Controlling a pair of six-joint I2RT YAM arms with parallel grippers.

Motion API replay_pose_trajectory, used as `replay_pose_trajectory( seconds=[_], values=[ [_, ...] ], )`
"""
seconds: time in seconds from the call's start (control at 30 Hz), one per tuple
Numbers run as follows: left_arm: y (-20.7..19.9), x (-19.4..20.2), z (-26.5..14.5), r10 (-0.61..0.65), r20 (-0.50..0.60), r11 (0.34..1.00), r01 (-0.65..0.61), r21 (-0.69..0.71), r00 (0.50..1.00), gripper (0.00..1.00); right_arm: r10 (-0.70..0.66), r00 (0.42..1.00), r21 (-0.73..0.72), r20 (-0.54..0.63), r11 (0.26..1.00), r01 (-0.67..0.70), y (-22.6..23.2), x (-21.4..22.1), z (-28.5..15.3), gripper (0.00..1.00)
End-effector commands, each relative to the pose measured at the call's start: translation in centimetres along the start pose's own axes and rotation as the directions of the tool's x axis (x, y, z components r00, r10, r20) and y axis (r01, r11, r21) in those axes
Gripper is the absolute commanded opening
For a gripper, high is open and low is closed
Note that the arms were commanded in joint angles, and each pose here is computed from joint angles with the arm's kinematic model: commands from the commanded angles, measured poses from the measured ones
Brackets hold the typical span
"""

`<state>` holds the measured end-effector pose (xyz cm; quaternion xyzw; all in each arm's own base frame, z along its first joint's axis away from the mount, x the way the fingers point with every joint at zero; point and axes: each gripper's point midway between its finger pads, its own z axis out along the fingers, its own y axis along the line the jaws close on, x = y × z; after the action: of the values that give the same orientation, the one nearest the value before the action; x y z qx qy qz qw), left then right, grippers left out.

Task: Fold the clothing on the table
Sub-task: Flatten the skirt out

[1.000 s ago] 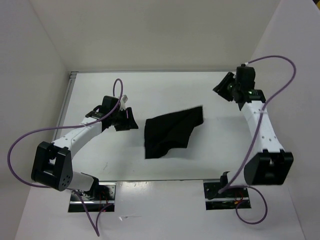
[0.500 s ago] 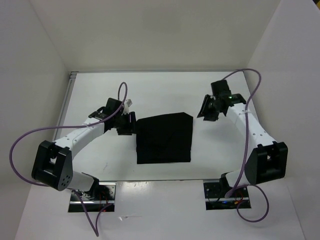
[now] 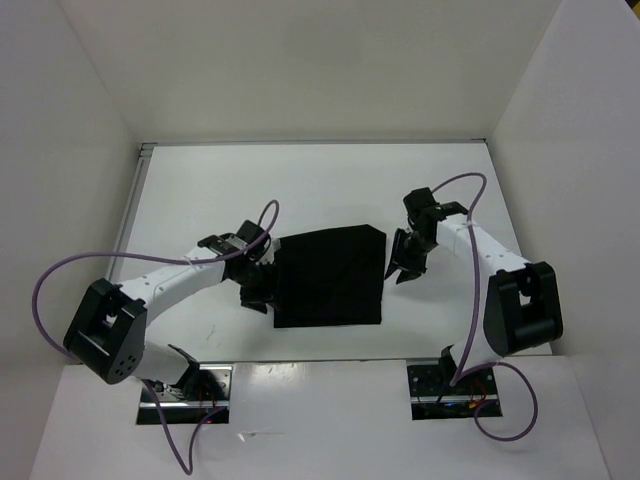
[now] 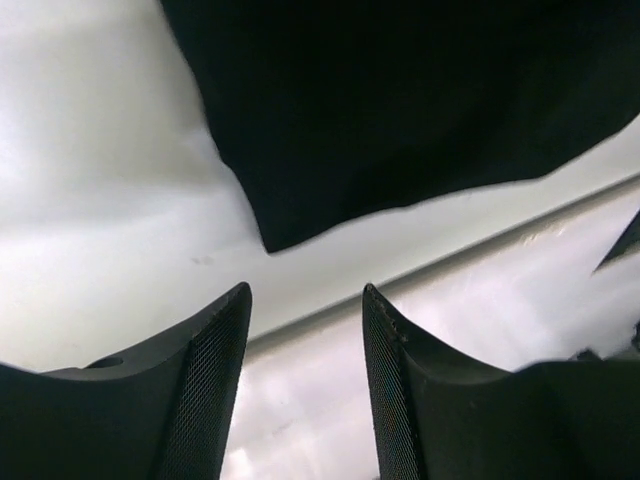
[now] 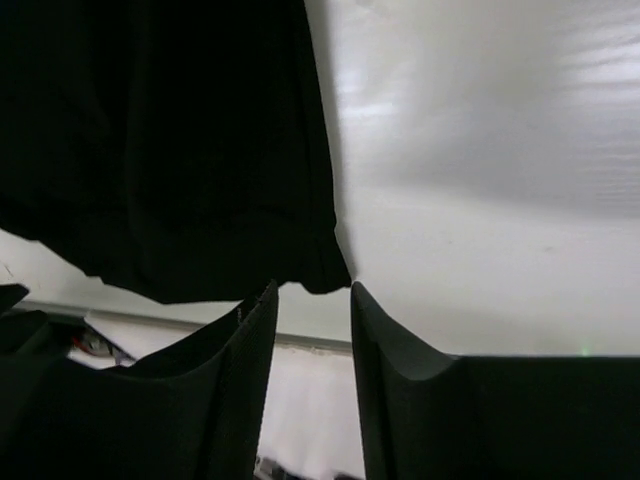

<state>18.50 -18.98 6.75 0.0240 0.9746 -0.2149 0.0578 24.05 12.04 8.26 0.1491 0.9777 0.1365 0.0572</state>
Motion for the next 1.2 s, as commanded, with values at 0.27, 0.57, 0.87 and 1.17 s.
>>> replay_pose_trajectory(
  seconds=[0.27, 0.57, 0.87, 1.17],
  values=[
    [-1.0, 5.6, 3.2, -0.004, -0.193, 0.998, -0.008, -0.06, 0.981, 0.56, -0.05, 0.932, 0.053, -0.36, 0.996, 0.074, 0.0, 9.6, 4.0, 0.37],
    [-1.7, 3.1, 2.5, 0.011, -0.1, 0.996, -0.019, -0.087, 0.995, 0.56, -0.032, 0.953, 0.093, -0.302, 0.994, 0.063, 0.0, 8.7, 5.6, 0.42],
    [-1.9, 2.5, 1.4, 0.005, -0.054, 0.996, -0.01, -0.092, 0.999, 0.56, 0.01, 0.968, 0.152, -0.25, 0.988, 0.029, -0.5, 8.5, 7.2, 0.43],
    [-1.6, 1.8, 0.7, -0.015, -0.028, 0.995, 0.012, -0.097, 1.0, 0.58, -0.005, 0.985, 0.188, -0.173, 0.981, 0.038, 0.0, 7.9, 6.7, 0.0]
  ],
)
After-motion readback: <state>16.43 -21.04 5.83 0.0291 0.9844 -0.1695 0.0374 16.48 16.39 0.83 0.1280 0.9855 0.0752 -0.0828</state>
